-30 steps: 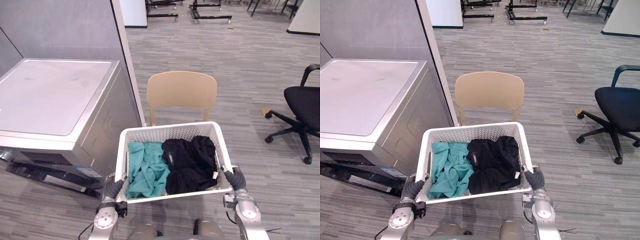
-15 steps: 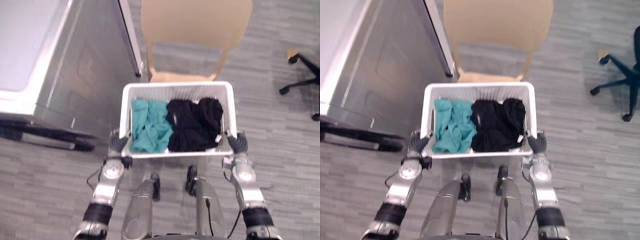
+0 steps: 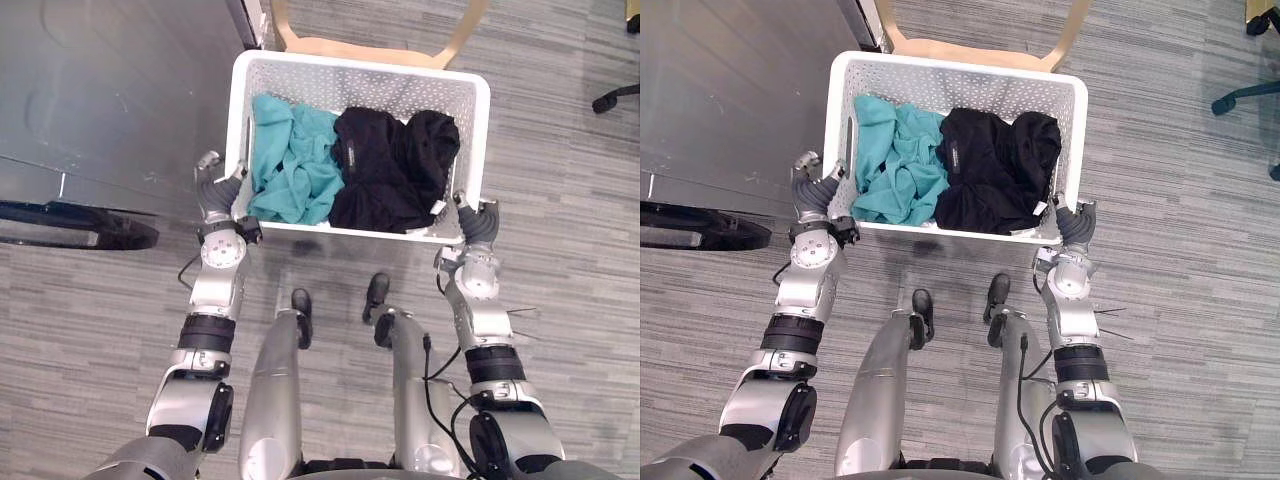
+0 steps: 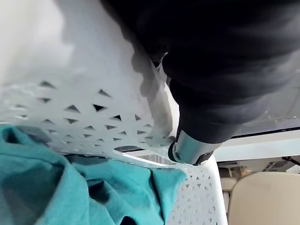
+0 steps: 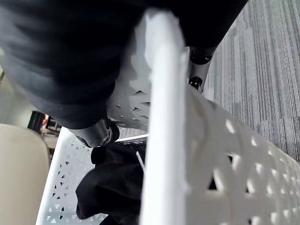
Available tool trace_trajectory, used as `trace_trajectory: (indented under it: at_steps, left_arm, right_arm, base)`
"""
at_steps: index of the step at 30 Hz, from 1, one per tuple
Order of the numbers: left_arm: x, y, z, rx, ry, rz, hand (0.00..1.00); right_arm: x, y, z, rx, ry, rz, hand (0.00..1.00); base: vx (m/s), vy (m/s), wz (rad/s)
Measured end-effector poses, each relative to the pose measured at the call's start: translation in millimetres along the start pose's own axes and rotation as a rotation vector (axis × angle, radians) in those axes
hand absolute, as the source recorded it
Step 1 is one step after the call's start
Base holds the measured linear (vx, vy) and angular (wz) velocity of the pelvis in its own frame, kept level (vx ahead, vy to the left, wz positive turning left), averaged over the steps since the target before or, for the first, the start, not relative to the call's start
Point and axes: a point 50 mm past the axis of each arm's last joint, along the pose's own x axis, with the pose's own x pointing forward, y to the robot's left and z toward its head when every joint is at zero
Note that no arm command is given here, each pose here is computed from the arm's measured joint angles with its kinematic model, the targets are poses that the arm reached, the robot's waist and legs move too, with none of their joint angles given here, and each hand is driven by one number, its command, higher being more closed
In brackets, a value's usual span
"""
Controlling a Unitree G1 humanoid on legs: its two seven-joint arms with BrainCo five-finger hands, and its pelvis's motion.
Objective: Pick up the laundry basket with both hands and put the clothes into the washing machine.
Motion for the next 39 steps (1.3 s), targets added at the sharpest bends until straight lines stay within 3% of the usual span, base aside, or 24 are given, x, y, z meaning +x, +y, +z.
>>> trace_trajectory:
  at_steps: [8, 12, 19, 26, 29, 33, 39]
  left_arm:
    - [-0.4, -0.4, 4.2, -0.066, -0.022, 0.052, 0.0]
    - [-7.1, 18.8, -4.9, -0.086, -0.002, 0.128, 0.0]
    - [-33.7, 72.9, -19.7, -0.074, 0.005, 0.302, 0.0]
    - [-65.3, 89.8, -15.7, -0.106, -0.055, 0.349, 0.0]
    - [-85.3, 90.4, -29.0, -0.109, -0.006, 0.333, 0.0]
    - [-119.1, 80.2, -53.5, -0.095, 0.106, 0.191, 0.0]
    - [-179.0, 89.9, -117.7, -0.075, 0.447, 0.096, 0.0]
  right_arm:
    - [-3.3, 7.5, 4.5, 0.05, -0.007, -0.018, 0.0]
    - [-7.7, 2.0, 17.7, 0.076, -0.07, -0.027, 0.0]
    - [-9.5, -45.8, 52.5, 0.098, -0.259, -0.159, 0.0]
    - [-27.2, -73.1, 51.3, 0.066, -0.3, -0.218, 0.0]
    - [-41.2, -83.6, 35.8, 0.023, -0.253, -0.203, 0.0]
    - [-69.7, -88.8, 4.8, -0.039, -0.127, -0.115, 0.0]
    - [-117.4, -112.2, -61.1, -0.135, 0.192, -0.067, 0.0]
  base:
    - [0.0, 0.002, 0.0]
    - [0.0, -0.007, -0.02]
    - [0.0, -0.027, 0.04]
    - [-0.01, -0.047, 0.07]
    - [0.05, -0.043, 0.06]
    - [0.09, -0.027, 0.08]
    - [0.17, -0.013, 0.14]
